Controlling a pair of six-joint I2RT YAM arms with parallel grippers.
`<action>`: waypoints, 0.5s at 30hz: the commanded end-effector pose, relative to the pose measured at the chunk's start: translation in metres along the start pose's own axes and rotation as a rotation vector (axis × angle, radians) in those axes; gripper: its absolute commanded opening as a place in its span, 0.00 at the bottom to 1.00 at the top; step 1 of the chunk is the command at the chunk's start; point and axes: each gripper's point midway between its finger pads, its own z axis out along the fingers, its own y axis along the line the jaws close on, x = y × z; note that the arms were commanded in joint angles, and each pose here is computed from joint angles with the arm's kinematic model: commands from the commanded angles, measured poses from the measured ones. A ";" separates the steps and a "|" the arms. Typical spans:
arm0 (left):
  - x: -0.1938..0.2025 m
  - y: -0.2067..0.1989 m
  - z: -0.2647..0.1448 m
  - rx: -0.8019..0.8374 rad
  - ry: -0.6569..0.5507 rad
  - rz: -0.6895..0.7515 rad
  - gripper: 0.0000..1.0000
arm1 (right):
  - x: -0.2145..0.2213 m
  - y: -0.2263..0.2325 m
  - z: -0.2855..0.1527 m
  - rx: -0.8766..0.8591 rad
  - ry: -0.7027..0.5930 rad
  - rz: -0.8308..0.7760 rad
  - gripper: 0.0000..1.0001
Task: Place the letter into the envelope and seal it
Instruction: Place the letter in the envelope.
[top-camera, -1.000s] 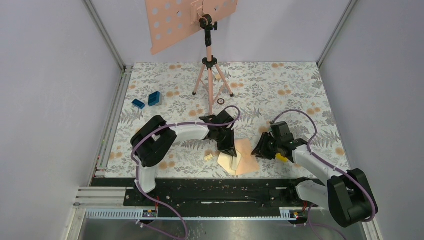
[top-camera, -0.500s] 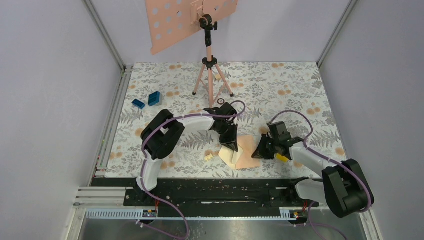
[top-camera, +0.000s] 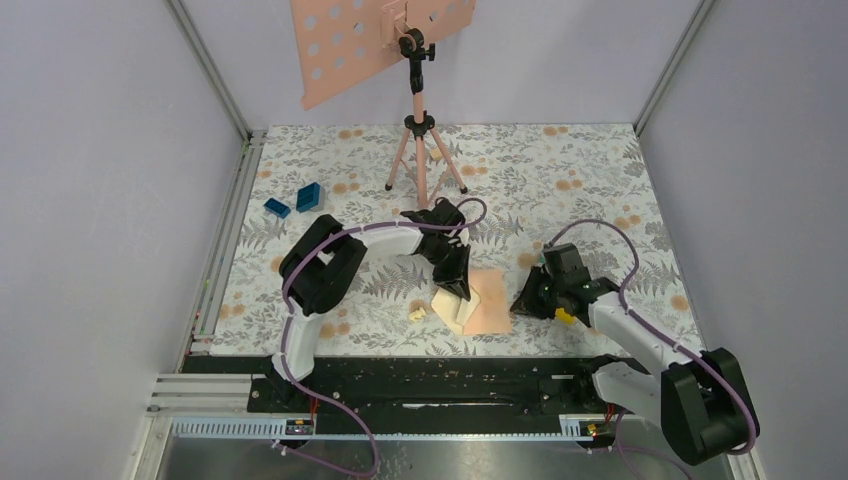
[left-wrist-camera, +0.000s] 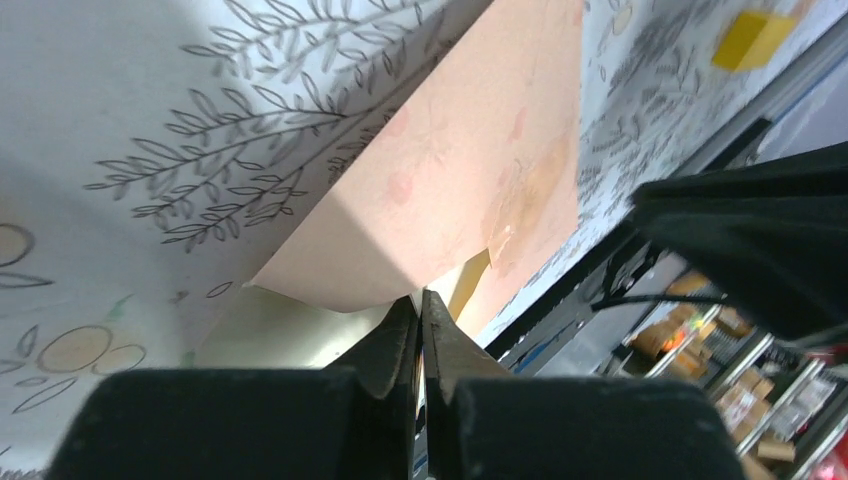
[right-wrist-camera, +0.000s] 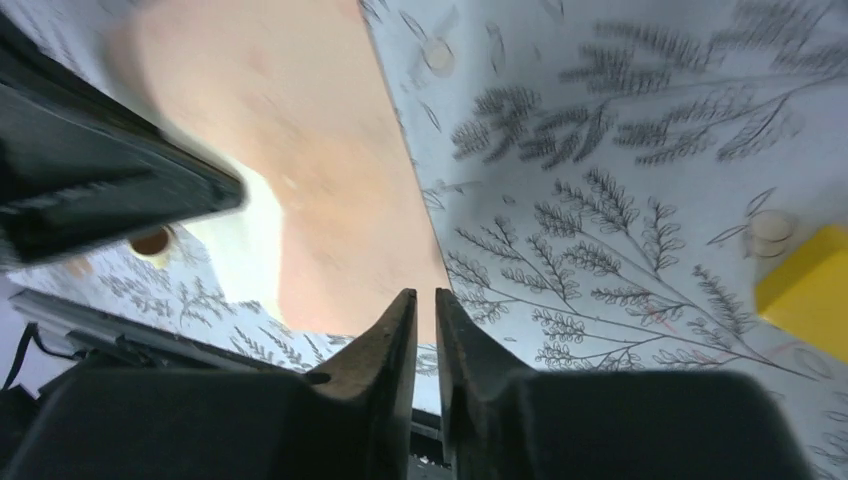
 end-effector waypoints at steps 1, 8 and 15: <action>0.015 -0.011 -0.001 0.096 0.092 0.130 0.00 | -0.062 0.021 -0.027 0.051 -0.187 -0.100 0.25; 0.029 -0.021 -0.013 0.175 0.125 0.234 0.00 | -0.096 0.061 0.002 -0.019 -0.054 -0.119 0.53; 0.044 -0.028 -0.029 0.227 0.142 0.321 0.00 | -0.097 0.065 0.006 -0.177 -0.004 -0.065 0.83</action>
